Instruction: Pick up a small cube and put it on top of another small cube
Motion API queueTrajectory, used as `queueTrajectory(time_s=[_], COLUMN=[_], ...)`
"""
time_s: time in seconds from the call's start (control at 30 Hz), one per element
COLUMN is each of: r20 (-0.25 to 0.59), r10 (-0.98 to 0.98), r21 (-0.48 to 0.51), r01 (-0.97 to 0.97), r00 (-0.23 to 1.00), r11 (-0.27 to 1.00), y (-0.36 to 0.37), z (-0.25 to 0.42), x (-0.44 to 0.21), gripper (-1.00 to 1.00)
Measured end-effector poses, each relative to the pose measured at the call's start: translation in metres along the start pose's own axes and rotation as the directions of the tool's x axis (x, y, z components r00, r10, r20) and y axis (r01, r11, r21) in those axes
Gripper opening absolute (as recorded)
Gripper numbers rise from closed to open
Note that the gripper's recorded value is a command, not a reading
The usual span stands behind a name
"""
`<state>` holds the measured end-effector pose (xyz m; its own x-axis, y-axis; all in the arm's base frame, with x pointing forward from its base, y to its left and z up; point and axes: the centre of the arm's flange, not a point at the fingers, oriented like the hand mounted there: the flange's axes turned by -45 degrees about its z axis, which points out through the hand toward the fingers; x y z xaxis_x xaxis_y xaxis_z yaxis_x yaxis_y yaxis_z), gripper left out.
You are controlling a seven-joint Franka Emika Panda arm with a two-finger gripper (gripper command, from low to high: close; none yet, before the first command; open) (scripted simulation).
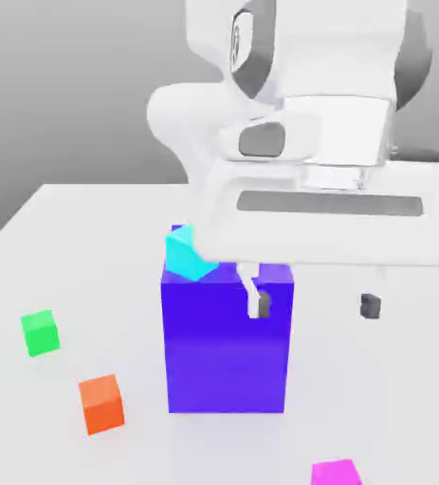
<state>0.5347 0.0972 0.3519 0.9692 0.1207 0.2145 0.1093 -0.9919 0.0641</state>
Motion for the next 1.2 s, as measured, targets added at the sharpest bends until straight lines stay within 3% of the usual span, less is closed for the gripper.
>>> queueTrajectory(time_s=[0.27, 0.4, 0.43, 0.67, 0.8, 1.0, 1.2], r20=[0.185, 0.209, 0.210, 0.210, 0.211, 0.222, 0.169], r10=[-0.049, -0.055, -0.056, -0.056, -0.051, 0.406, 0.806], r21=[0.063, 0.075, 0.075, 0.075, 0.074, -0.048, -0.162], r01=[0.038, 0.040, 0.041, 0.041, 0.036, -0.406, -0.791], r00=[0.981, 0.976, 0.976, 0.976, 0.976, 0.887, 0.567], r11=[0.997, 0.996, 0.996, 0.996, 0.997, 0.913, 0.590], y=[-0.043, -0.053, -0.054, -0.054, -0.050, 0.074, 0.189], z=[0.133, 0.191, 0.205, 0.208, 0.162, 0.139, 0.120], x=[-0.037, -0.052, -0.056, -0.057, -0.047, -0.069, -0.127], gripper=[0.00, 0.00, -1.00, -1.00, -1.00, -1.00, -1.00])
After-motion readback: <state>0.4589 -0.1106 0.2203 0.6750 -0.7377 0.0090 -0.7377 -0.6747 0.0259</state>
